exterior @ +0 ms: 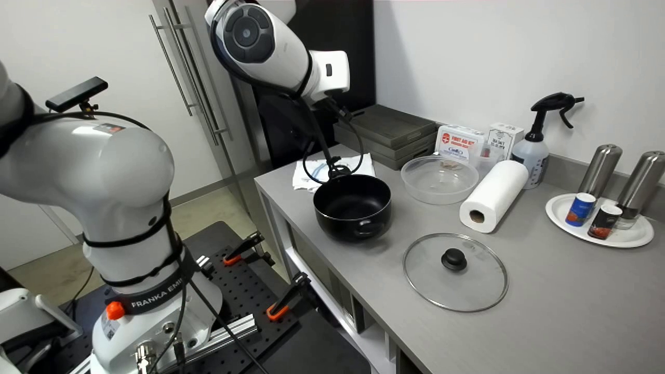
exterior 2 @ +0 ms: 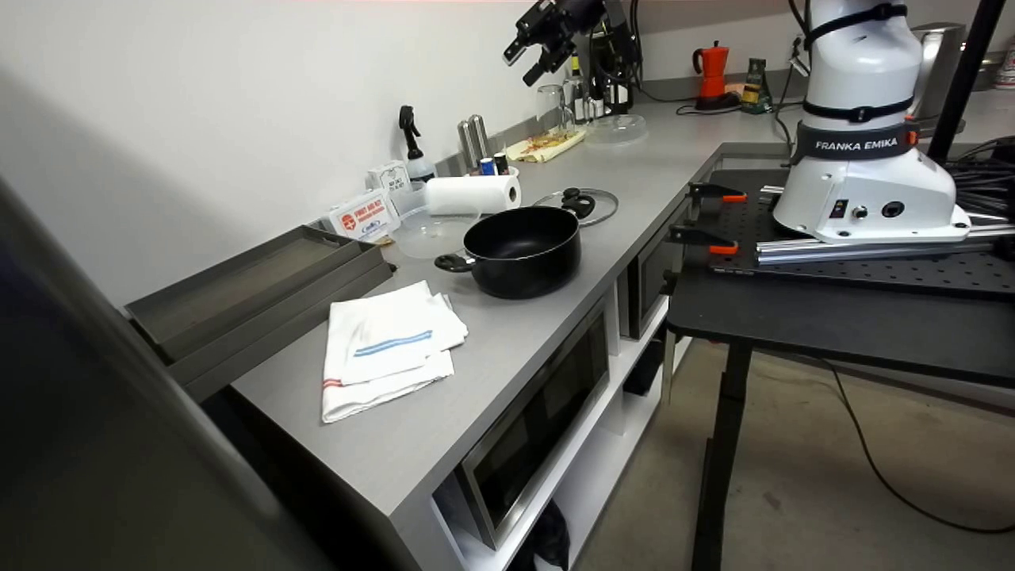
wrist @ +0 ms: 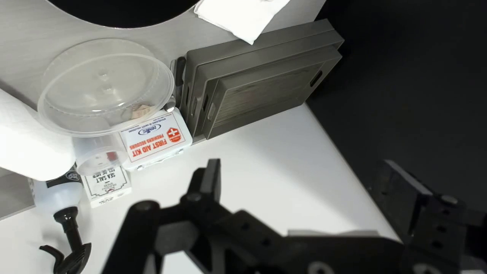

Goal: Put the glass lid on the black pot.

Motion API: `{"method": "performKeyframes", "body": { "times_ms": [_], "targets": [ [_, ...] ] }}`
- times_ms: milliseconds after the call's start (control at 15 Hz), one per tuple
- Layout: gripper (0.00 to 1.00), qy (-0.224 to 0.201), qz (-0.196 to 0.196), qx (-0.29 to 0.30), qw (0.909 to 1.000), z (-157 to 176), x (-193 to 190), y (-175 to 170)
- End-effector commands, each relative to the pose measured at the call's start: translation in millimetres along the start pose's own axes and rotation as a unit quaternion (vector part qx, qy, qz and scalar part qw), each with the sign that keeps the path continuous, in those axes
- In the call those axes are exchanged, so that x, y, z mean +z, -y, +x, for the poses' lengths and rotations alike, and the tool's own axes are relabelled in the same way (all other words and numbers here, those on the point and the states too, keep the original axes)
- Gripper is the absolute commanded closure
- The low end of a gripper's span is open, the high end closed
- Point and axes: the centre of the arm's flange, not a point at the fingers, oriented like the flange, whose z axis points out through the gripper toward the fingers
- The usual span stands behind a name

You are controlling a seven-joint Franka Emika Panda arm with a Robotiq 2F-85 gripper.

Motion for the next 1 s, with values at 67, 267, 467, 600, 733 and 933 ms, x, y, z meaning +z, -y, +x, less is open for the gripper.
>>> {"method": "performKeyframes", "body": {
  "times_ms": [67, 267, 467, 600, 733, 933],
  "targets": [
    [0.00, 0.000, 0.000, 0.000, 1.0000, 0, 0, 0],
    [0.00, 0.003, -0.026, 0.013, 0.9996, 15, 8, -5],
    [0.00, -0.001, -0.073, 0.035, 0.9967, 39, 10, -15],
    [0.00, -0.006, -0.115, 0.057, 0.9917, 58, 8, -24],
    [0.00, -0.011, -0.160, 0.075, 0.9841, 78, 6, -35],
    [0.00, -0.010, -0.214, 0.109, 0.9707, 102, 6, -57]
  ]
}}
